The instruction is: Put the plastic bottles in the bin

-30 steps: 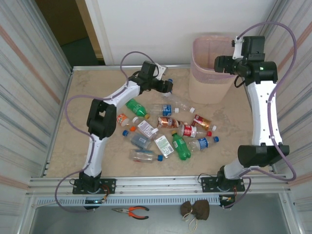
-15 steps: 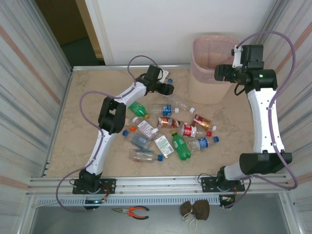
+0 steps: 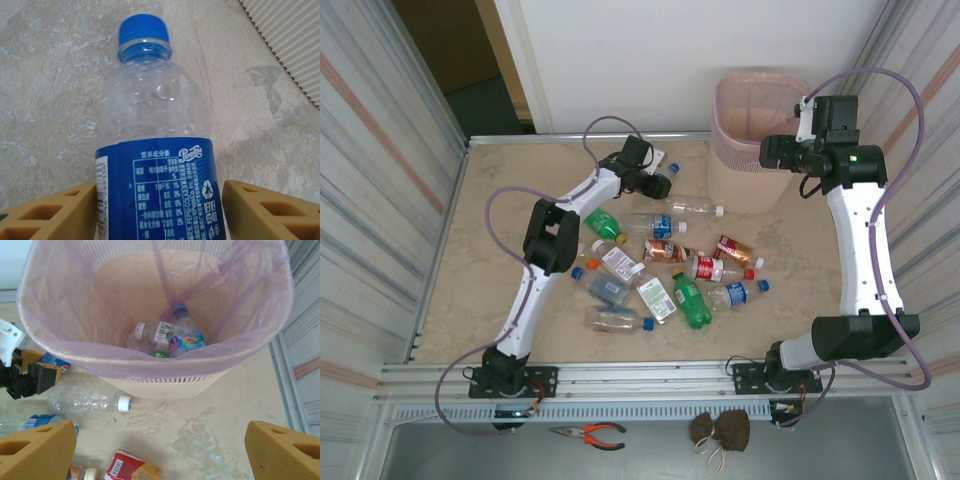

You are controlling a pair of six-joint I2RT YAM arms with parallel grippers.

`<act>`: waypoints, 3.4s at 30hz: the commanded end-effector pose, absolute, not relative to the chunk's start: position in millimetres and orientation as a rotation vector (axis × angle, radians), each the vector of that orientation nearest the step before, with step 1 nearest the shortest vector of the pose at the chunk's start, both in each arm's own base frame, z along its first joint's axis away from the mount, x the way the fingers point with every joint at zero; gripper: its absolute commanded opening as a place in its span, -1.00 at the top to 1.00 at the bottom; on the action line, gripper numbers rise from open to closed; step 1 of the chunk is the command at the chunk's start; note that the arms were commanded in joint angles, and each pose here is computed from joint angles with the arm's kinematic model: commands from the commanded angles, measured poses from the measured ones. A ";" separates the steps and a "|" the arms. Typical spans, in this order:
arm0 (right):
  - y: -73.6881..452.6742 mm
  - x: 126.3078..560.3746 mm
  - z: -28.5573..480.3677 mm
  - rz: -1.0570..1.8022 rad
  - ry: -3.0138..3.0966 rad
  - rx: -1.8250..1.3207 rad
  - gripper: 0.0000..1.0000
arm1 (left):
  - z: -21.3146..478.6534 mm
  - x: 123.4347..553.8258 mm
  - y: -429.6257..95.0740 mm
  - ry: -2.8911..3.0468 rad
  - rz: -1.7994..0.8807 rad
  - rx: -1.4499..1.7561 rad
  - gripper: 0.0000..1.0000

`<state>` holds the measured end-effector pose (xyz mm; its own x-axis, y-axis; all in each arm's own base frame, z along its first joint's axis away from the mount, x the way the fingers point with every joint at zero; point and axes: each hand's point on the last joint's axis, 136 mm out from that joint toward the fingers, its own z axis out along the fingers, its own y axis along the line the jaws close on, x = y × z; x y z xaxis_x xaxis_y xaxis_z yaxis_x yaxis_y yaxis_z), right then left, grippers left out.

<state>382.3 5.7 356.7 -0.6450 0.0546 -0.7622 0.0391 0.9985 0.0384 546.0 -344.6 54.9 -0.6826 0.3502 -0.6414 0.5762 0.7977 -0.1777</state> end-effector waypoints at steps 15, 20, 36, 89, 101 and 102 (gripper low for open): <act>20.8 380.2 361.1 0.069 2.251 0.056 -0.71 | 51.6 525.6 -304.7 2.480 -0.421 0.714 -0.38; 23.2 380.5 360.9 0.069 2.249 0.051 -0.71 | 45.7 522.9 -303.7 2.497 -0.419 0.723 -0.26; 64.0 378.4 372.2 0.262 2.203 0.016 -0.70 | 133.9 518.2 -297.8 2.331 -0.484 0.679 -0.06; 190.8 400.5 417.7 1.297 1.941 0.168 0.24 | 360.3 331.7 -361.6 1.656 -0.922 1.017 -0.08; 171.4 403.2 432.3 1.211 1.904 0.176 0.40 | 372.2 326.4 -351.7 1.629 -0.899 0.982 -0.49; 166.2 404.8 435.1 1.200 1.895 0.183 0.40 | 373.0 325.9 -349.1 1.630 -0.892 0.975 -0.51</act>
